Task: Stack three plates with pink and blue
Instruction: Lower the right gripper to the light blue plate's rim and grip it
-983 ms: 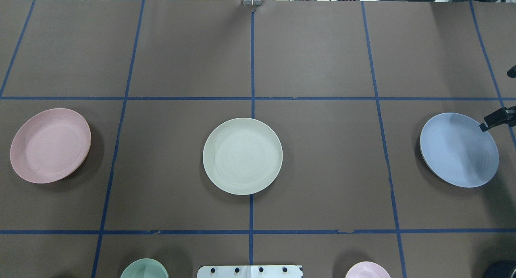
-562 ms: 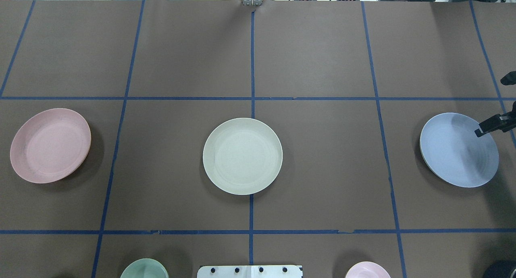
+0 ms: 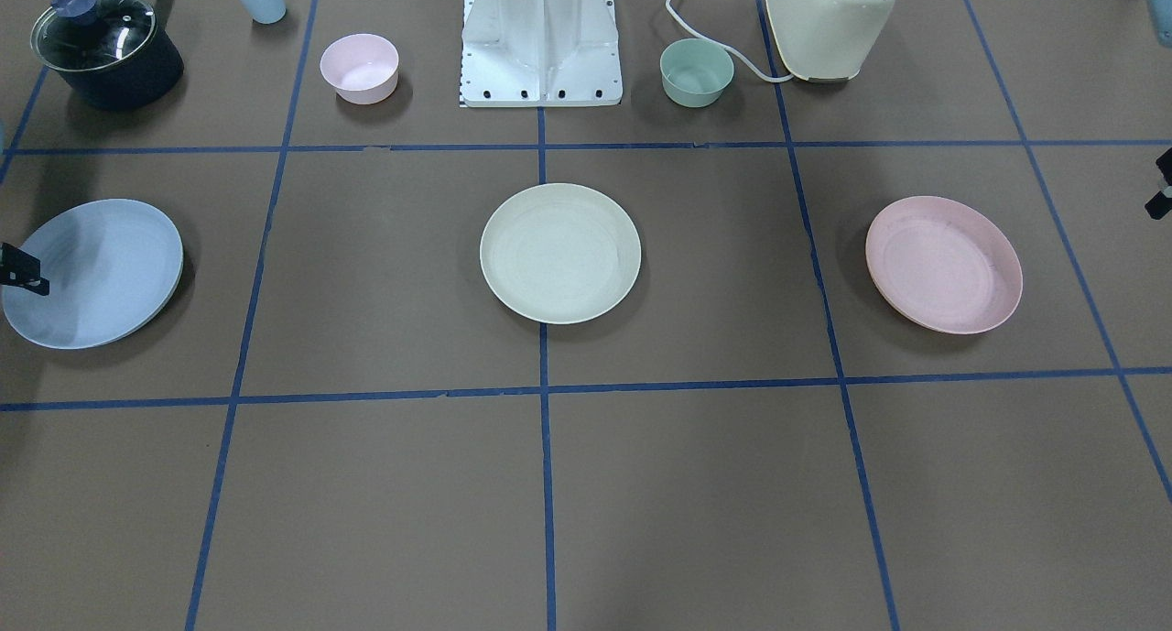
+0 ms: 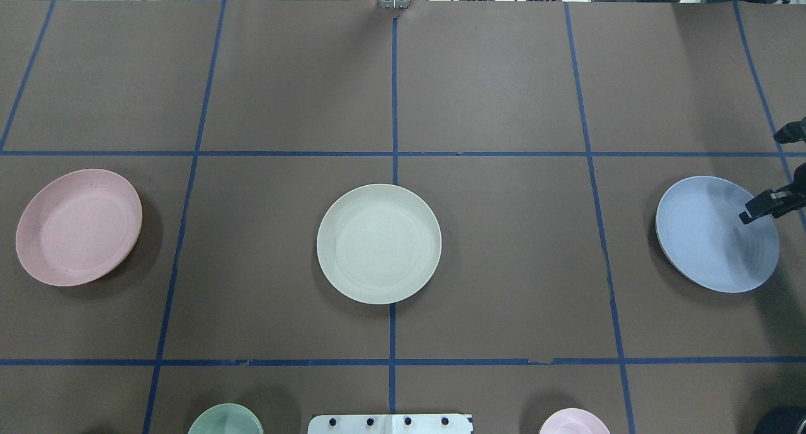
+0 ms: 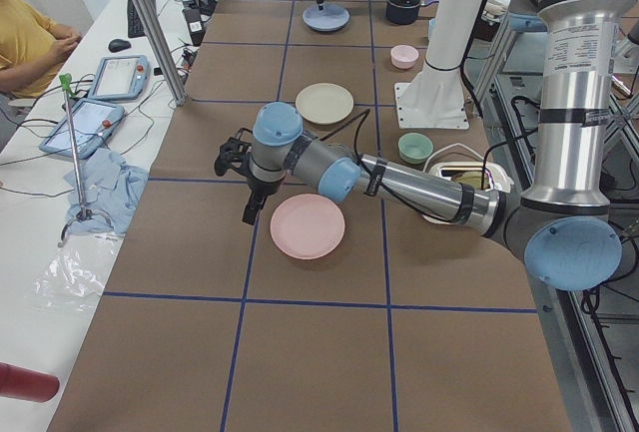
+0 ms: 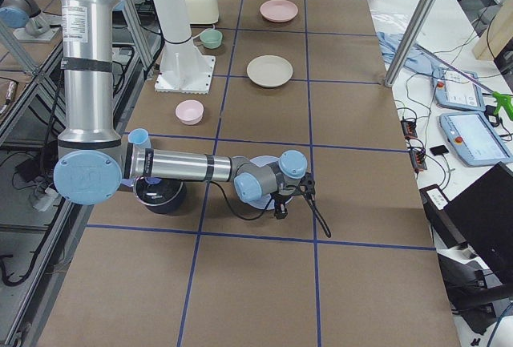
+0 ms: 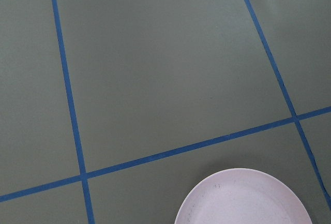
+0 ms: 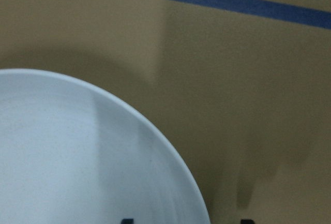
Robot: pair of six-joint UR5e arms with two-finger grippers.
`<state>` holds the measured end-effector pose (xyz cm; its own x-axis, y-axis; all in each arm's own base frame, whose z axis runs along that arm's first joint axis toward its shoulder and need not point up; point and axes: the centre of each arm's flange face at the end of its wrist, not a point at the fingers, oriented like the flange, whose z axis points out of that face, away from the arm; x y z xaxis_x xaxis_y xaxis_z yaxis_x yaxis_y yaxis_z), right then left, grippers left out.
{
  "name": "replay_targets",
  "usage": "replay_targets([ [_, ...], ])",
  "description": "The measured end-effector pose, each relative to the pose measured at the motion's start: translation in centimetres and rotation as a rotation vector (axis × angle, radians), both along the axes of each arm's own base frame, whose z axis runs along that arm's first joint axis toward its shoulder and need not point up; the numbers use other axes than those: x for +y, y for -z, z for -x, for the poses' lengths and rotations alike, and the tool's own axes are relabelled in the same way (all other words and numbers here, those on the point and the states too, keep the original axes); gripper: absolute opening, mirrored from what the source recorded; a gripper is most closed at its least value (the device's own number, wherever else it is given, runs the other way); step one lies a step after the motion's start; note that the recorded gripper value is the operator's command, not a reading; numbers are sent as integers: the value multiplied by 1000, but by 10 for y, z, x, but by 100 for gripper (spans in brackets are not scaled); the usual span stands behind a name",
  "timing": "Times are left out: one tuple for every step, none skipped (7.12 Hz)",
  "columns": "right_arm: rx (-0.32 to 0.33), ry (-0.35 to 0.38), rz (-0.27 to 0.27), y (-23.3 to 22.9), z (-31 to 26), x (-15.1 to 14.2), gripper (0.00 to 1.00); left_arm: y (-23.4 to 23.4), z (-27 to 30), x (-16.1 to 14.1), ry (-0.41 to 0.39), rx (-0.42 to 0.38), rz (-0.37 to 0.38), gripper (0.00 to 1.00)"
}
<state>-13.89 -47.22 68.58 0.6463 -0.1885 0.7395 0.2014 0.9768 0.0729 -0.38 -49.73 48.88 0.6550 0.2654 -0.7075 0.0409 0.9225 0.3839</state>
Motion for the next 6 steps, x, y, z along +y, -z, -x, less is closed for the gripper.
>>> replay_targets([
  [0,3,7,-4,0,2,0,1,0,2,0,0,-2,99],
  [-6,6,12,-7,0,4,0,3,1,3,1,1,-6,99],
  [-25,10,11,-5,0,6,0,5,1,5,1,1,-9,99],
  [-55,19,10,-2,0,9,0,6,1,7,1,1,-10,99],
  [-79,27,12,-2,0,13,0,6,2,9,1,1,-10,99],
  [-91,28,12,-1,-1,14,0,6,2,9,1,1,-9,99],
])
